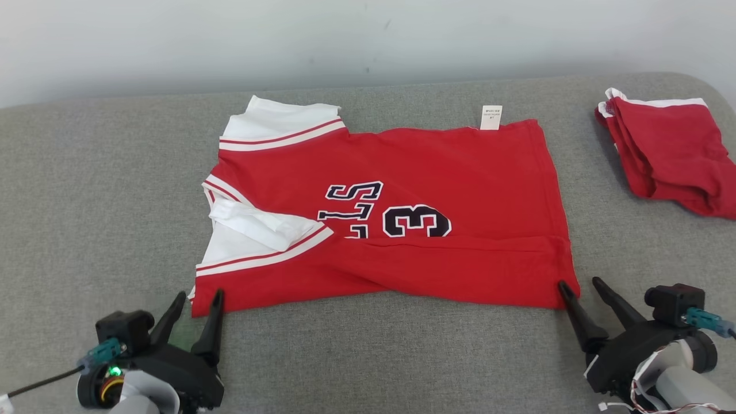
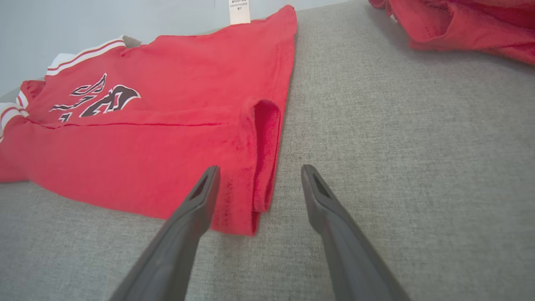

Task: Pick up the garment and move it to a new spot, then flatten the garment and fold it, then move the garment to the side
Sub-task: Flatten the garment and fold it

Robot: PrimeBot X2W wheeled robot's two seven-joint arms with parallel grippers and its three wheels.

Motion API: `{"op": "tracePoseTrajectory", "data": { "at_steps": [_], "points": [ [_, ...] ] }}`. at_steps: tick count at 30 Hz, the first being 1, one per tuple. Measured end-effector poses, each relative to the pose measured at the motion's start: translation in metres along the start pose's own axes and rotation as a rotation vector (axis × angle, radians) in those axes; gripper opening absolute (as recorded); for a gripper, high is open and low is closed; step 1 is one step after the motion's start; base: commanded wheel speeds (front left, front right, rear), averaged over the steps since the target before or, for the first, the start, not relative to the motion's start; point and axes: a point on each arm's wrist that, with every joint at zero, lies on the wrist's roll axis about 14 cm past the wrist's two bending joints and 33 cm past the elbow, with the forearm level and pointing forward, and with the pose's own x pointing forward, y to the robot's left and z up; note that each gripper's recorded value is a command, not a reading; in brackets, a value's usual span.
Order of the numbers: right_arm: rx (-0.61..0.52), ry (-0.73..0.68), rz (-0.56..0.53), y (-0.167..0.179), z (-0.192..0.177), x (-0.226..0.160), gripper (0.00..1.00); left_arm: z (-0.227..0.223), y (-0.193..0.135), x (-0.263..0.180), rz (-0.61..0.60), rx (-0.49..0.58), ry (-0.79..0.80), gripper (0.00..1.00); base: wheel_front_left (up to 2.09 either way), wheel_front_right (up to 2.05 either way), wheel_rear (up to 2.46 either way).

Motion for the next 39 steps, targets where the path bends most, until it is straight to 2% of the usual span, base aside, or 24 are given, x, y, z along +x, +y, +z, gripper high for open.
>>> {"op": "tracePoseTrajectory", "data": {
  "at_steps": [10, 11, 12, 13, 14, 15, 16, 25, 39],
  "points": [
    [-0.003, 0.031, 0.0, 0.008, -0.016, 0.005, 1.0, -0.021, 0.008, -0.004, 0.038, -0.009, 0.05, 1.0, 0.0, 0.0, 0.0],
    [-0.005, 0.036, 0.002, 0.009, -0.018, 0.006, 0.91, -0.023, 0.009, -0.004, 0.04, -0.011, 0.057, 1.0, 0.0, 0.0, 0.0],
    [-0.005, 0.04, 0.002, 0.009, -0.019, 0.007, 0.48, -0.026, 0.008, -0.004, 0.043, -0.014, 0.063, 1.0, 0.0, 0.0, 0.0],
    [-0.004, 0.042, 0.001, 0.01, -0.019, 0.007, 0.28, -0.028, 0.009, -0.004, 0.046, -0.016, 0.07, 0.64, 0.0, 0.0, 0.0],
    [-0.003, 0.043, 0.003, 0.011, -0.02, 0.008, 0.09, -0.029, 0.008, -0.004, 0.043, -0.018, 0.073, 0.43, 0.0, 0.0, 0.0],
    [-0.001, 0.044, 0.005, 0.012, -0.02, 0.009, 0.0, -0.029, 0.008, -0.004, 0.045, -0.018, 0.076, 0.22, 0.0, 0.0, 0.0],
    [-0.001, 0.045, 0.007, 0.013, -0.021, 0.009, 0.0, -0.03, 0.008, -0.003, 0.047, -0.017, 0.078, 0.0, 0.0, 0.0, 0.0],
    [0.018, 0.017, 0.015, 0.019, -0.016, -0.004, 0.0, -0.025, 0.0, -0.017, 0.028, -0.024, 0.057, 0.0, 0.0, 0.0, 0.0],
    [0.079, 0.008, -0.011, 0.013, -0.038, -0.063, 0.0, -0.053, -0.004, -0.087, 0.072, -0.124, 0.042, 0.0, 0.0, 0.0, 0.0]
  ]
}}
